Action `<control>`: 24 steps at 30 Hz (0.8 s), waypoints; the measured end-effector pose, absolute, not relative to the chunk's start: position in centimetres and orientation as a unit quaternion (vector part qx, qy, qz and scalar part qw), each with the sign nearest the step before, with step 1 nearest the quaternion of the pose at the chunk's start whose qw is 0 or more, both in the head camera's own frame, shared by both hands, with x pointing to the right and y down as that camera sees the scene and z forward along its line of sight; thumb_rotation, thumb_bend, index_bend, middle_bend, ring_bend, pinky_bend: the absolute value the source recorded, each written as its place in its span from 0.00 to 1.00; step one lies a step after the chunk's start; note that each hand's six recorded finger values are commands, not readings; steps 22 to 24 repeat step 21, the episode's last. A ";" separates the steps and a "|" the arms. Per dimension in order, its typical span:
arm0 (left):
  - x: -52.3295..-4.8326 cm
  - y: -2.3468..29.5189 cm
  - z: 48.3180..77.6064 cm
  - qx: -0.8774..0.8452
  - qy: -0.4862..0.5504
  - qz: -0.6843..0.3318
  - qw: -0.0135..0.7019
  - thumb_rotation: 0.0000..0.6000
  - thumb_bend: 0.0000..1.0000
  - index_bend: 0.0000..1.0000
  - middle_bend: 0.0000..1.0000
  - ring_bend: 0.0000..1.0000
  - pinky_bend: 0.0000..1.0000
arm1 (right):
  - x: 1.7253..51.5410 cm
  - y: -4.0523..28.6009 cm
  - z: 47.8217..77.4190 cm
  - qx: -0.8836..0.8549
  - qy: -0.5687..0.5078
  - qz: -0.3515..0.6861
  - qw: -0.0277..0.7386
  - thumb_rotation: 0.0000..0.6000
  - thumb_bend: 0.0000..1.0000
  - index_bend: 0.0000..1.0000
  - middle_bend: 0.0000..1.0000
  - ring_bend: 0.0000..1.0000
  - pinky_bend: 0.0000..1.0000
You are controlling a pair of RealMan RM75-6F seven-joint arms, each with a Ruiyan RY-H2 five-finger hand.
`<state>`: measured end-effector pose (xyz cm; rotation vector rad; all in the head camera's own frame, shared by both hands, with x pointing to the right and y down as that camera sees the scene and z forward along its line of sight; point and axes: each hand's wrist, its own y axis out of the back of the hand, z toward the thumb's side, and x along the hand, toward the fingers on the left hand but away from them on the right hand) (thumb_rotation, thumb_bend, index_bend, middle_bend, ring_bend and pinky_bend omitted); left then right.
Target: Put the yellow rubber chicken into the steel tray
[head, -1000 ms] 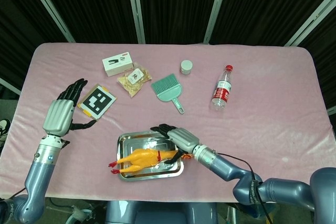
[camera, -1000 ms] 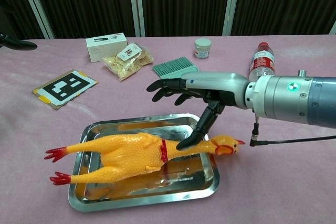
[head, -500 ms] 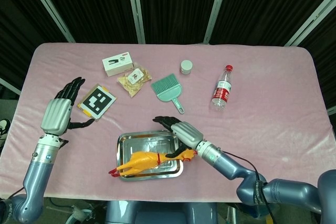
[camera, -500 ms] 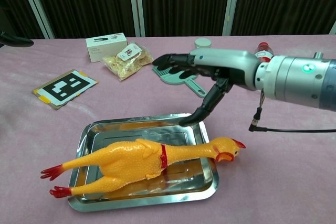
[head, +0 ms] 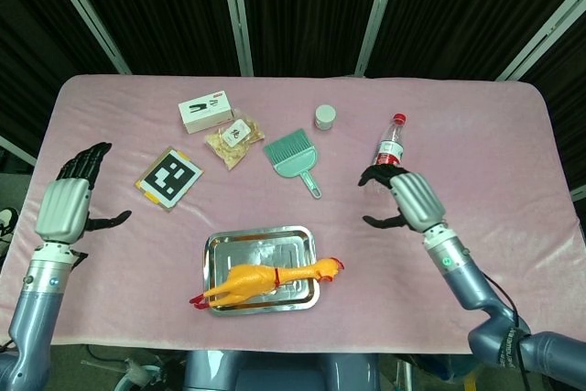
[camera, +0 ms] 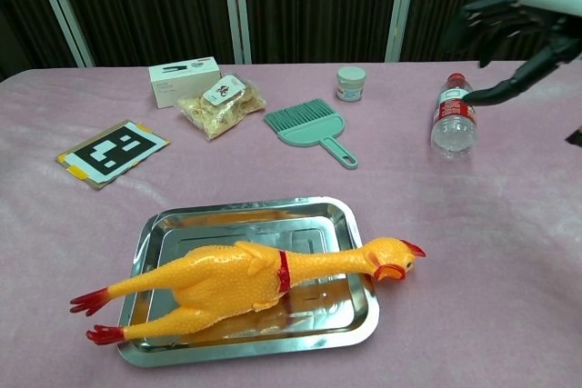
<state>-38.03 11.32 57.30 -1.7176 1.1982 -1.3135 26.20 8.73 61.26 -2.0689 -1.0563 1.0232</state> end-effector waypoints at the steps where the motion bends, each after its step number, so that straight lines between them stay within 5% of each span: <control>1: -38.5 11.5 57.3 -0.654 0.457 -0.506 0.327 1.00 0.00 0.06 0.06 0.07 0.11 | 27.2 8.7 61.0 -0.766 -0.404 0.394 0.309 1.00 0.19 0.38 0.33 0.25 0.29; 7: -40.3 12.9 57.2 -0.646 0.452 -0.518 0.330 1.00 0.00 0.07 0.06 0.07 0.11 | 34.2 10.2 59.8 -0.683 -0.429 0.464 0.366 1.00 0.19 0.28 0.31 0.16 0.18; 24: -42.9 19.3 55.7 -0.636 0.459 -0.521 0.337 1.00 0.00 0.07 0.06 0.07 0.11 | 43.8 18.5 56.4 -0.586 -0.491 0.534 0.361 1.00 0.19 0.26 0.31 0.15 0.17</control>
